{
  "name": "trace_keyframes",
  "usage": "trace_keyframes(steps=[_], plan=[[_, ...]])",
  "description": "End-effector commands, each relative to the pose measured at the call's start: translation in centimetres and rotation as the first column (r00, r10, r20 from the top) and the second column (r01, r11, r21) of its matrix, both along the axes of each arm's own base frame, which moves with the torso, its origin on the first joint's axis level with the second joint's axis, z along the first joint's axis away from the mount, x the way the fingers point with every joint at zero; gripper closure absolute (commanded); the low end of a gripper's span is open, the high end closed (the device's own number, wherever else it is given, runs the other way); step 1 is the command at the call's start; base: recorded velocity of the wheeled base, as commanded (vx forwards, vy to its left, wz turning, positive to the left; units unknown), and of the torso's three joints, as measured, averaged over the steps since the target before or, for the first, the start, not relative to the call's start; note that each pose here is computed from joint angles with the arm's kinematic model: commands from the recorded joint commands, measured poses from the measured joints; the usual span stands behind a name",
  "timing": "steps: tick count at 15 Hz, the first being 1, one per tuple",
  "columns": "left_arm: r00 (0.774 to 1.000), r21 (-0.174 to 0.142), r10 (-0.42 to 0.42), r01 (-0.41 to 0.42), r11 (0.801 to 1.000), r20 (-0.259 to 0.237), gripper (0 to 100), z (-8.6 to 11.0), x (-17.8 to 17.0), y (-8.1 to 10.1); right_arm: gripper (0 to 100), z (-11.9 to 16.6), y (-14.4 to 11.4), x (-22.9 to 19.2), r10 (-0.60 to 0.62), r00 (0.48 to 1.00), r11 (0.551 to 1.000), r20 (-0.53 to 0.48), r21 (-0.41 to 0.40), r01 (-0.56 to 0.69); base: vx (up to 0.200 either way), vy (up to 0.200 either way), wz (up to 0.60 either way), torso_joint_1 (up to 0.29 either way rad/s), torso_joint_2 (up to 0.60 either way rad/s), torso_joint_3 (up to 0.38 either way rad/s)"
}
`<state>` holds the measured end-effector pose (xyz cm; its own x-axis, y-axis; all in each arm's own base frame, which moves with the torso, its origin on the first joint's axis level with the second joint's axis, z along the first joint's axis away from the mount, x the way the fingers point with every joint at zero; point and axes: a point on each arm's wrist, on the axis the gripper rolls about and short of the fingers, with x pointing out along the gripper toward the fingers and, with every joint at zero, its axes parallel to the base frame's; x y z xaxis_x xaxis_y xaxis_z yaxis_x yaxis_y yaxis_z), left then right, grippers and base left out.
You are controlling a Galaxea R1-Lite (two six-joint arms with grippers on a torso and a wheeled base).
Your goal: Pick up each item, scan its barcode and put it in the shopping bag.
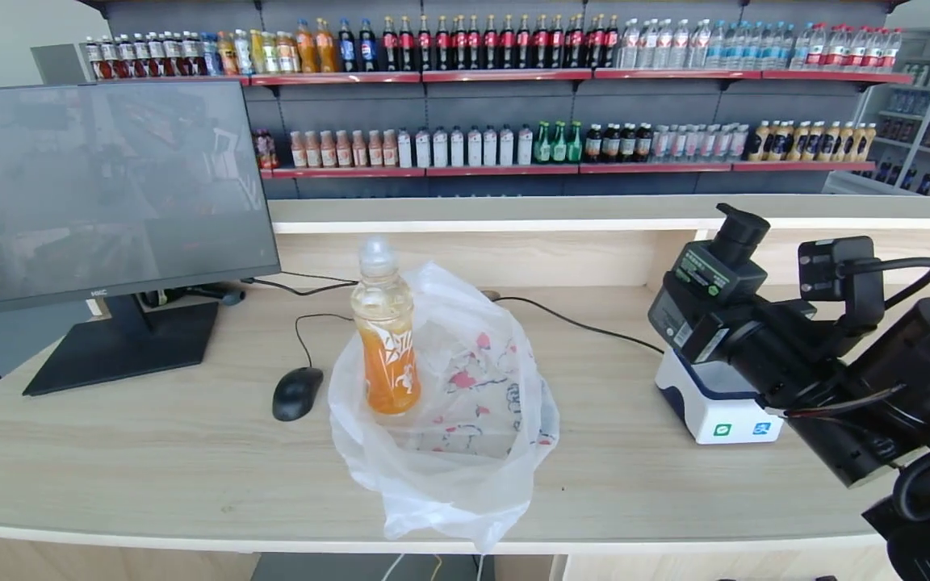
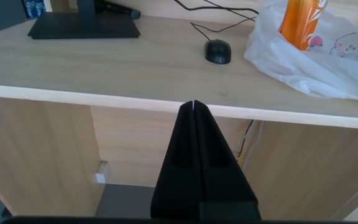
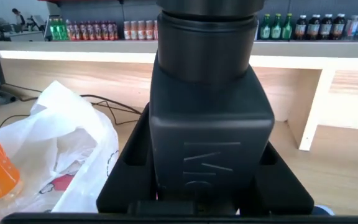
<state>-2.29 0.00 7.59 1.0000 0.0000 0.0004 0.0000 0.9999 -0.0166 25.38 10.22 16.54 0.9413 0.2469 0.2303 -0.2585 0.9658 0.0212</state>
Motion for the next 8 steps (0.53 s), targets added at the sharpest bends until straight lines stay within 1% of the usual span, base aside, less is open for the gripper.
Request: trace_keyframes(steps=[1,7,8], plan=[[1.0,0.0,0.0,0.0,1.0,0.001,100,0.0,0.0,0.0,100,-0.01,-0.14,-0.14,-0.002,1.0,1.0,-0.002,0.002,0.002,0.0,0.0,0.0,0.0,0.0,0.0],[1.0,0.0,0.0,0.0,1.0,0.0,100,-0.01,0.0,0.0,100,-0.58,-0.08,-0.43,0.006,1.0,1.0,-0.028,-0.001,-0.006,0.0,0.0,0.0,0.0,0.0,0.0],[1.0,0.0,0.0,0.0,1.0,0.0,100,-0.01,0.0,0.0,100,-0.54,-0.09,-0.46,0.006,1.0,1.0,-0.027,0.001,-0.006,0.0,0.0,0.6,0.002,0.0,0.002]])
